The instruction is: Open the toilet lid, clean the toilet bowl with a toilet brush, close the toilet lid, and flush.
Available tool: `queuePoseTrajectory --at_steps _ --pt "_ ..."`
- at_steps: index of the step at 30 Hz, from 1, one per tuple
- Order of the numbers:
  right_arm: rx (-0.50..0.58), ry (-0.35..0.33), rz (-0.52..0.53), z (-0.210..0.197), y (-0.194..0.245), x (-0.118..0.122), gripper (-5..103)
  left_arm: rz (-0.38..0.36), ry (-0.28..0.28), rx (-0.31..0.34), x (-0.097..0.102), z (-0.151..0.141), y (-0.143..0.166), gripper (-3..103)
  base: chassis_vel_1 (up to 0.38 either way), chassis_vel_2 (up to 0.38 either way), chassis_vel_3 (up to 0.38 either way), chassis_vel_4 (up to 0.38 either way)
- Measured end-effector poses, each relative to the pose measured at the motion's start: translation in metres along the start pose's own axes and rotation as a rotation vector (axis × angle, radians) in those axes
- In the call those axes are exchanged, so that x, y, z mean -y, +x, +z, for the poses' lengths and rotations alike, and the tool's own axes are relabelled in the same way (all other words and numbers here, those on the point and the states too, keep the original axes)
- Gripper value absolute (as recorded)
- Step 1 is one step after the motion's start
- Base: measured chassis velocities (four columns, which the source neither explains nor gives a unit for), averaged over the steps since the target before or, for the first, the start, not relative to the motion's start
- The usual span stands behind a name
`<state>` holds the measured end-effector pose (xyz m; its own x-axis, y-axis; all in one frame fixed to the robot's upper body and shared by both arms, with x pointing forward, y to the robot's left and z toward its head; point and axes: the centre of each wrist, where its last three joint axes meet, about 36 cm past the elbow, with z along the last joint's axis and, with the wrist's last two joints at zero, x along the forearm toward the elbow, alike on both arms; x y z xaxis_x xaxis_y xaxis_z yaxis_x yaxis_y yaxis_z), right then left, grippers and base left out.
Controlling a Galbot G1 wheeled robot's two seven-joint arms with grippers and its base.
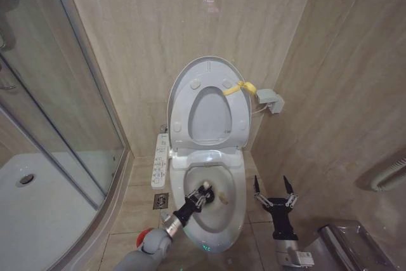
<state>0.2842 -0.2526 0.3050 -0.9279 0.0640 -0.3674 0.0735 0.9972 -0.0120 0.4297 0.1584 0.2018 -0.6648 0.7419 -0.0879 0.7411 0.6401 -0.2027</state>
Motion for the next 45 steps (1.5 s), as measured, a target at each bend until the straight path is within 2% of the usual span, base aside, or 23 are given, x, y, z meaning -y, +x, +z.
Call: queuePoseTrajectory --at_steps 3,4,7,8,10,15,19,26,30,31,36,38,42,45 --pt "0.003 0.000 -0.001 -0.002 0.001 0.000 100 0.026 0.045 0.050 0.013 -0.007 -0.006 21 0.000 0.000 0.000 0.000" --pt "0.003 0.000 -0.001 -0.002 0.001 0.000 100 0.026 0.045 0.050 0.013 -0.007 -0.006 21 0.000 0.000 0.000 0.000" --pt "0.003 0.004 0.000 -0.004 0.002 0.001 100 0.090 0.115 0.138 0.033 -0.009 -0.015 21 0.000 0.000 0.000 0.000" --pt "0.003 0.004 0.000 -0.004 0.002 0.001 100 0.090 0.115 0.138 0.033 -0.009 -0.015 21 0.000 0.000 0.000 0.000" --pt "0.002 0.006 0.001 -0.006 0.004 0.002 100 0.129 0.160 0.188 0.045 -0.004 -0.020 21 0.000 0.000 0.000 0.000" --pt "0.000 0.011 0.001 -0.007 0.006 0.004 100 0.138 0.213 0.218 0.060 0.007 -0.032 21 0.000 0.000 0.000 0.000" --pt "0.000 0.013 0.000 -0.006 0.007 0.004 100 0.144 0.218 0.248 0.064 0.002 -0.053 21 0.000 0.000 0.000 0.000" --pt "-0.001 0.012 -0.003 -0.005 0.007 0.002 100 0.180 0.178 0.291 0.062 -0.019 -0.102 20 0.000 0.000 0.000 0.000" --pt "-0.003 0.014 -0.004 -0.005 0.008 0.003 100 0.184 0.175 0.303 0.060 -0.024 -0.115 20 0.000 0.000 0.000 0.000" --pt "-0.004 0.015 -0.003 -0.005 0.009 0.003 100 0.183 0.177 0.301 0.061 -0.023 -0.116 17 0.000 0.000 0.000 0.000" --pt "-0.004 0.015 -0.003 -0.005 0.010 0.003 100 0.180 0.171 0.265 0.062 -0.011 -0.108 17 0.000 0.000 0.000 0.000" --pt "-0.003 0.013 -0.001 -0.005 0.009 0.002 100 0.176 0.163 0.245 0.058 -0.006 -0.096 17 0.000 0.000 0.000 0.000" --pt "-0.003 0.010 -0.003 -0.005 0.009 0.000 100 0.178 0.148 0.251 0.054 -0.010 -0.087 17 0.000 0.000 0.000 0.000" --pt "-0.004 0.008 -0.006 -0.004 0.011 -0.003 100 0.174 0.107 0.269 0.046 -0.022 -0.076 17 0.000 0.000 0.000 0.000"
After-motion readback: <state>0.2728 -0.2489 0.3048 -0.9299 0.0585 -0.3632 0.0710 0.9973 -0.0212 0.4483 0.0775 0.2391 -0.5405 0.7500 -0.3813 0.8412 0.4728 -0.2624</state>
